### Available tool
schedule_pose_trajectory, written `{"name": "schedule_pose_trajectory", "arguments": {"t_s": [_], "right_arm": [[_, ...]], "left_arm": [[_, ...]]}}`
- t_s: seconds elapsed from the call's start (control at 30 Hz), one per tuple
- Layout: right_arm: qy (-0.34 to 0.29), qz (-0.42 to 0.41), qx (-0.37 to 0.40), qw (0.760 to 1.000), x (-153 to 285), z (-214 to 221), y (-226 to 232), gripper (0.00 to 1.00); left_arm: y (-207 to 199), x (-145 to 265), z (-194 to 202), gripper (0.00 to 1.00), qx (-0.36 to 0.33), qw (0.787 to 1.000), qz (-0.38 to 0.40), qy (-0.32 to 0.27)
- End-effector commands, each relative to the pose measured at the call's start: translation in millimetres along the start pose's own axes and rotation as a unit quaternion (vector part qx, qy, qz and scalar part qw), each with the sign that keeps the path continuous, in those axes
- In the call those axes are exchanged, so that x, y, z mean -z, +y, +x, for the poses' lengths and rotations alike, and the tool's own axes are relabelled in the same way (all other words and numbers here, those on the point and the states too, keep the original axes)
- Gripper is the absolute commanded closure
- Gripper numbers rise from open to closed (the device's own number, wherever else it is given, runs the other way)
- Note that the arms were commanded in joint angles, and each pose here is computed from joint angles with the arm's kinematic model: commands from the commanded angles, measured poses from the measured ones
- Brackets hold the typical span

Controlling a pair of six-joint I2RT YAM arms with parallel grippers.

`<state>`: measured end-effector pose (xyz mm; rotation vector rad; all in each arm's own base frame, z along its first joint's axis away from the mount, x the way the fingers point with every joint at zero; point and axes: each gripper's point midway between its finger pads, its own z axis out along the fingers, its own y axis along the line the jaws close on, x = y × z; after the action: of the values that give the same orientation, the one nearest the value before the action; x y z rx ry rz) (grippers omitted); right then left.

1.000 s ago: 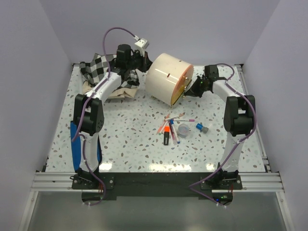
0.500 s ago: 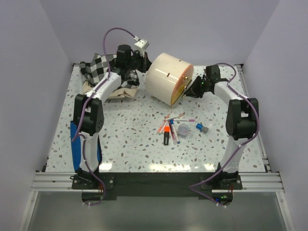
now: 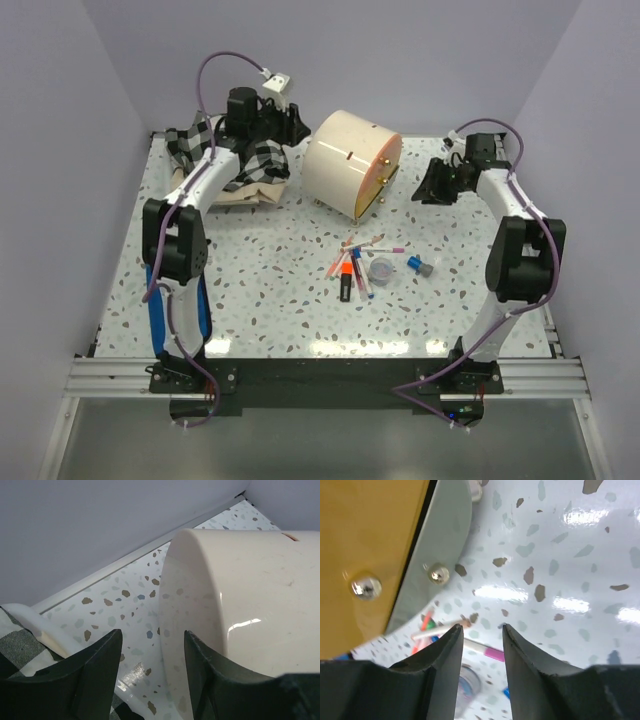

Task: Sort the stationery into containers
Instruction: Close the drawer in the storage box, then open the drawer in the storage box.

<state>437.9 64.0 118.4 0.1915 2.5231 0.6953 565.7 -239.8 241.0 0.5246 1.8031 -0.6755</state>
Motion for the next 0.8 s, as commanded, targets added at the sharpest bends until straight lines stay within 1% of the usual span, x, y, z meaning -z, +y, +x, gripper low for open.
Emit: {"name": "schedule_pose_trajectory", "arguments": {"t_s": [0.0, 0.03, 0.07, 0.17, 0.27, 0.33, 0.37, 0.57, 0.7, 0.77], "right_arm": [[-0.012, -0.095, 0.237, 0.967, 22, 3, 30, 0.56], [-0.049, -0.104, 0.278, 0.954, 23, -12, 37, 0.55], [-0.067, -0.116, 0.320, 0.938, 26, -17, 44, 0.54], [-0.104, -0.129, 0.397, 0.903, 30, -32, 62, 0.53], [-0.127, -0.136, 0.440, 0.878, 30, -41, 73, 0.53], [-0.135, -0.139, 0.454, 0.870, 29, -45, 75, 0.53], [-0.134, -0.144, 0.467, 0.862, 26, -43, 83, 0.53], [-0.124, -0.155, 0.484, 0.852, 15, -38, 96, 0.53], [-0.132, -0.161, 0.498, 0.842, 9, -37, 107, 0.52], [-0.131, -0.163, 0.497, 0.842, 5, -33, 107, 0.52]], "left_arm": [[-4, 24, -39, 0.41, -0.031, 0.999, -0.018, -0.033], [-3, 25, -37, 0.40, -0.033, 0.999, -0.022, -0.031], [-2, 26, -36, 0.39, -0.036, 0.999, -0.024, -0.029], [-1, 28, -33, 0.37, -0.041, 0.998, -0.031, -0.023], [0, 31, -32, 0.34, -0.043, 0.998, -0.038, -0.020], [0, 33, -33, 0.32, -0.047, 0.998, -0.040, -0.021], [1, 34, -33, 0.32, -0.048, 0.998, -0.042, -0.021], [6, 35, -34, 0.32, -0.053, 0.997, -0.056, -0.020], [7, 35, -33, 0.32, -0.053, 0.997, -0.058, -0.019], [7, 35, -33, 0.32, -0.053, 0.997, -0.060, -0.018]]}}
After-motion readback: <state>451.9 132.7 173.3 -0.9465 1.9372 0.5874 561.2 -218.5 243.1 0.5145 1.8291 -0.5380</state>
